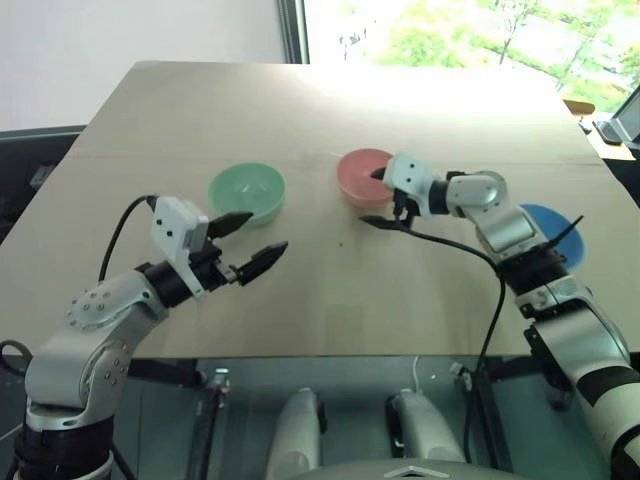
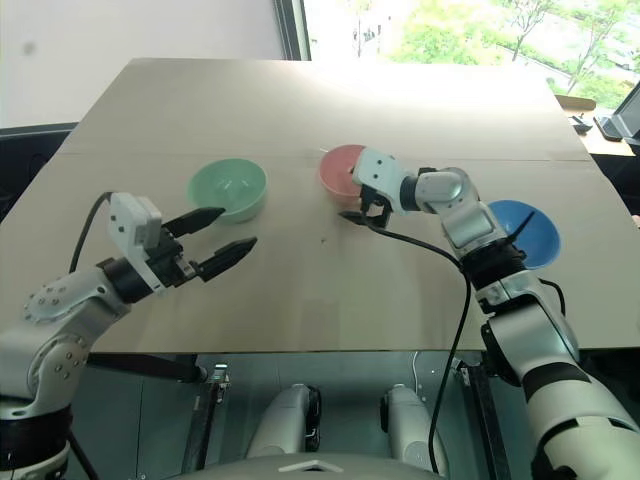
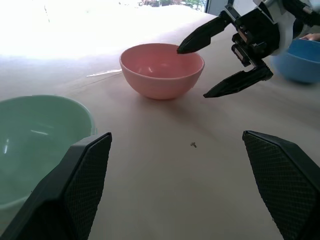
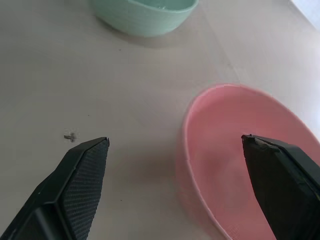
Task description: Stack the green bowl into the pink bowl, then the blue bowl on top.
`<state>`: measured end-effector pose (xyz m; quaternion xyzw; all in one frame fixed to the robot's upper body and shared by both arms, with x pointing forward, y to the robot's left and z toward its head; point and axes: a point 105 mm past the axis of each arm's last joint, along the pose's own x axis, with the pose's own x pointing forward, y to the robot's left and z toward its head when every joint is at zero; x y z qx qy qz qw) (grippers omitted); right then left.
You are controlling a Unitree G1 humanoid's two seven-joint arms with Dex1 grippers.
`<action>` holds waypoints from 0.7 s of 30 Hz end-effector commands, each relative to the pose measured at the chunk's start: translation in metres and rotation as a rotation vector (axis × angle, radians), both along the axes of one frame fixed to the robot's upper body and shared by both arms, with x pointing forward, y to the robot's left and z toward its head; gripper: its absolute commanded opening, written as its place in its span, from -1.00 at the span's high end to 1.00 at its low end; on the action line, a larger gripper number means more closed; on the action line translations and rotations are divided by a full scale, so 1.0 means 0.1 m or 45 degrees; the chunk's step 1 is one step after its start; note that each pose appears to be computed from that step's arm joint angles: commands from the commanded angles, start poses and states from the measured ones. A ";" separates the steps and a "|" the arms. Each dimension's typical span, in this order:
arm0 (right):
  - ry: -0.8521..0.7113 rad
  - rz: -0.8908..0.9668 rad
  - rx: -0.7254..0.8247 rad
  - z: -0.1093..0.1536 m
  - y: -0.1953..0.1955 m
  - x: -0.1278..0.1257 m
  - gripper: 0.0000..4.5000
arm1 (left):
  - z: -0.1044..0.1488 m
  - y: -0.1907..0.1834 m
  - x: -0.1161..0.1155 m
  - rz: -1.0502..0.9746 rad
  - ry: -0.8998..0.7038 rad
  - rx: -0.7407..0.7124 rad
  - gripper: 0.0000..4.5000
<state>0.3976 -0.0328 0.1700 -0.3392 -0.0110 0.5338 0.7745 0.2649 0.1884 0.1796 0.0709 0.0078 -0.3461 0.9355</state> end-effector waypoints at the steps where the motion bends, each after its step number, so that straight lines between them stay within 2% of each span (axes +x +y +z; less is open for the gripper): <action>1: -0.115 0.080 -0.033 0.17 0.08 -0.01 -1.00 | 0.14 -0.07 -0.09 -0.028 -0.094 0.053 -0.97; 11: -0.184 0.101 -0.105 0.11 0.15 0.02 -1.00 | 0.14 -0.07 -0.17 -0.039 -0.076 0.053 -0.97; 13: -0.197 0.083 -0.131 0.09 0.14 0.05 -1.00 | 0.23 -0.04 -0.13 0.007 -0.093 -0.038 -0.97; 21: -0.226 0.016 -0.150 0.08 0.11 0.12 -1.00 | 0.31 0.09 0.04 0.175 -0.127 -0.095 -0.97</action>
